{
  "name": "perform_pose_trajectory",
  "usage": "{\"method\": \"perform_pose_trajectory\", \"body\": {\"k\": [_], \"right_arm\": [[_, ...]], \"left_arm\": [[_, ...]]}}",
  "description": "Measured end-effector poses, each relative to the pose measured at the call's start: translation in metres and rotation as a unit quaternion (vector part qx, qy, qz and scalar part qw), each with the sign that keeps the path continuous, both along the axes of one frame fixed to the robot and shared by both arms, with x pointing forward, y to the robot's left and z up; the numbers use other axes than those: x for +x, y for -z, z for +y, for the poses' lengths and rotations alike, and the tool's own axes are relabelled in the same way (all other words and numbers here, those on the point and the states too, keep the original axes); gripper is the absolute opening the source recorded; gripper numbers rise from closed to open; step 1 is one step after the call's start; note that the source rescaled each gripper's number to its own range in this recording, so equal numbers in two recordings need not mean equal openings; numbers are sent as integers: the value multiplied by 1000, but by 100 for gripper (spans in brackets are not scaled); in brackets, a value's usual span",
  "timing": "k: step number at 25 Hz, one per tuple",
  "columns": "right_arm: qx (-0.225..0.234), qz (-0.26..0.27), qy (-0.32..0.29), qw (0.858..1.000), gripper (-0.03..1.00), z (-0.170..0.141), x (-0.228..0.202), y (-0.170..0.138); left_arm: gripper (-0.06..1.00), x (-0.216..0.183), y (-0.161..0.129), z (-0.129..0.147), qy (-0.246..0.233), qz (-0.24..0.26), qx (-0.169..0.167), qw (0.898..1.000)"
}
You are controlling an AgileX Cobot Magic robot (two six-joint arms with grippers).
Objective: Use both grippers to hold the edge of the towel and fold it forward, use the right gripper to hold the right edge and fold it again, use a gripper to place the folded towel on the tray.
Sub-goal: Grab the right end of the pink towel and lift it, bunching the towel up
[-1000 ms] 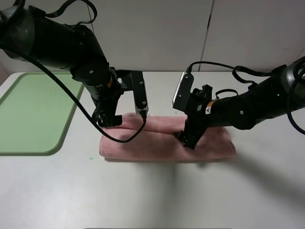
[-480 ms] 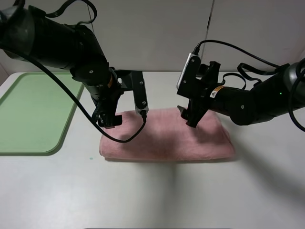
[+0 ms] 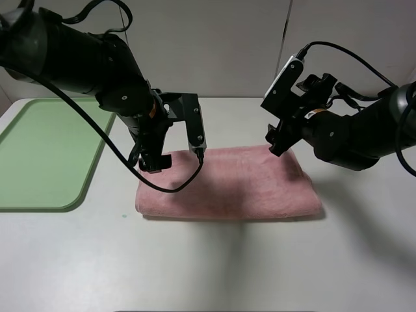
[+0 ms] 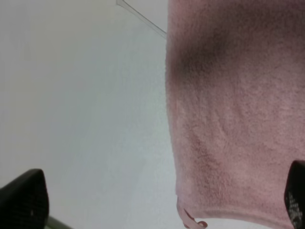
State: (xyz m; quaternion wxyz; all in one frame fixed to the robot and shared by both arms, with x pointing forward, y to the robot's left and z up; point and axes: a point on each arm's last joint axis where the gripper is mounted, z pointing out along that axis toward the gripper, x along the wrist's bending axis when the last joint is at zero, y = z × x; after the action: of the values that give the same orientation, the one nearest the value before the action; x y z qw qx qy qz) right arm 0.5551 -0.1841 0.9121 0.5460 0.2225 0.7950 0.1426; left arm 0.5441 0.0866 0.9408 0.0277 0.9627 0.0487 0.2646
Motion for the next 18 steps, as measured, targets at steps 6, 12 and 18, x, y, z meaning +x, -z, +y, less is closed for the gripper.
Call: {"method": "perform_pose_trajectory", "body": {"k": [6, 12, 18], "right_arm": [[7, 23, 39, 999, 100, 5, -8, 4], [-22, 47, 24, 998, 100, 29, -24, 7], [-1, 69, 18, 997, 99, 47, -41, -1]], "left_arm": [[100, -1, 1, 2, -8, 5, 7, 1000], [100, -5, 2, 12, -44, 29, 51, 997], [100, -12, -19, 15, -91, 32, 8, 995]]}}
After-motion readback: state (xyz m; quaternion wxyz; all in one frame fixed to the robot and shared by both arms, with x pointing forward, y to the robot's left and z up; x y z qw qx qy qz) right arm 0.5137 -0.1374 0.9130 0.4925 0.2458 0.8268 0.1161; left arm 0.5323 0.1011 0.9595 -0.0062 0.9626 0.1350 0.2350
